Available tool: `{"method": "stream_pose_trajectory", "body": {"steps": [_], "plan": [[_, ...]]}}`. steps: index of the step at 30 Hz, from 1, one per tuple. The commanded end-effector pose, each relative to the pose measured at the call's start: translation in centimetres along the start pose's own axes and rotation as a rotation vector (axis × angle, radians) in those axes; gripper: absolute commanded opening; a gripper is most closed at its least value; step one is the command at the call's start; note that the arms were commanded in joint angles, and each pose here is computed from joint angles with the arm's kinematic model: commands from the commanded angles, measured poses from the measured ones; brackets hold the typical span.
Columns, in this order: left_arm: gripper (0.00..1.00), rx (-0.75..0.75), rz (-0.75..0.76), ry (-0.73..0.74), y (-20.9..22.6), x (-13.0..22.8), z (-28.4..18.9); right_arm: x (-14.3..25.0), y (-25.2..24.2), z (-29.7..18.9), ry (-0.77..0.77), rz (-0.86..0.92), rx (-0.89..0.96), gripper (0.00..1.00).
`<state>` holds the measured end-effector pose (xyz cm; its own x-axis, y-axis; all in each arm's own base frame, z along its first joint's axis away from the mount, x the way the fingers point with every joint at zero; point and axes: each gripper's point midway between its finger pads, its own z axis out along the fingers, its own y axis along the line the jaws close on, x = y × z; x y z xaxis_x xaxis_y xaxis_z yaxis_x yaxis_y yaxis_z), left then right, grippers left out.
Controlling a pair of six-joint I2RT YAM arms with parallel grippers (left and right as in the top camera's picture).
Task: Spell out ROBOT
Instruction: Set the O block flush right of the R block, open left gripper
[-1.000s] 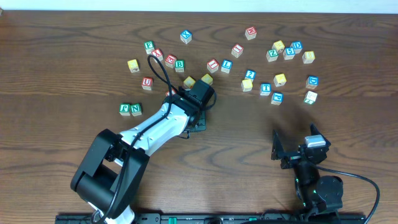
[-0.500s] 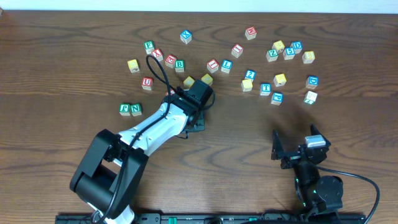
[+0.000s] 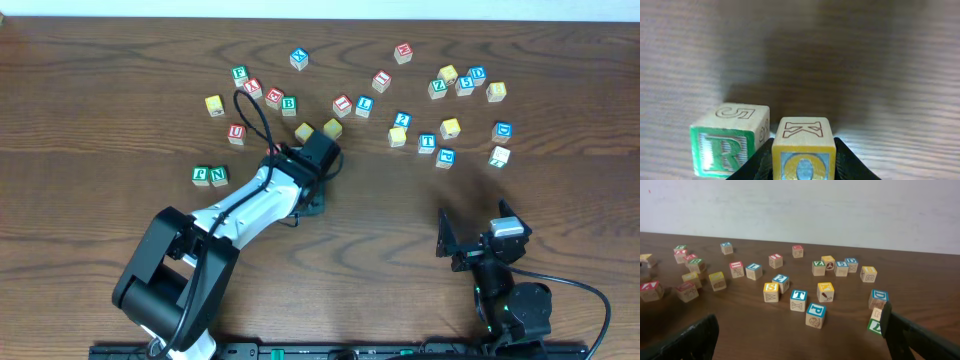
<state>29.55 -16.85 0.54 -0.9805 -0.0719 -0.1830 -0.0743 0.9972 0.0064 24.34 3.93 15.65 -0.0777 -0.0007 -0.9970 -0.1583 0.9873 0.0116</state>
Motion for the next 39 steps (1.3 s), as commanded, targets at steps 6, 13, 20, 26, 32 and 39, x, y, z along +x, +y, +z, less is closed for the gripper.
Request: {"method": "stream_pose_trajectory", "body": {"steps": [6, 13, 20, 26, 32, 39], "plan": [[0.37, -0.073, 0.006, 0.036, 1.84, 1.11, 1.37, 0.11, -0.37, -0.01, 0.003, 0.011, 0.018, 0.99], [0.32, -0.072, 0.022, 0.037, 1.79, 1.13, 1.36, 0.11, -0.36, -0.01, 0.003, 0.011, 0.017, 0.99], [0.32, -0.068, 0.033, 0.031, 1.67, 0.97, 1.37, 0.11, -0.36, -0.01, 0.003, 0.011, 0.017, 0.99], [0.38, -0.068, 0.033, 0.031, 1.67, 0.97, 1.37, 0.11, -0.36, -0.01, 0.003, 0.011, 0.017, 0.99], [0.38, -0.064, 0.043, 0.027, 1.58, 0.86, 1.38, 0.11, -0.36, -0.01, 0.003, 0.011, 0.017, 0.99], [0.38, -0.053, 0.063, 0.013, 1.31, 0.52, 1.39, 0.13, -0.37, -0.01, 0.004, 0.011, 0.018, 0.99]]}}
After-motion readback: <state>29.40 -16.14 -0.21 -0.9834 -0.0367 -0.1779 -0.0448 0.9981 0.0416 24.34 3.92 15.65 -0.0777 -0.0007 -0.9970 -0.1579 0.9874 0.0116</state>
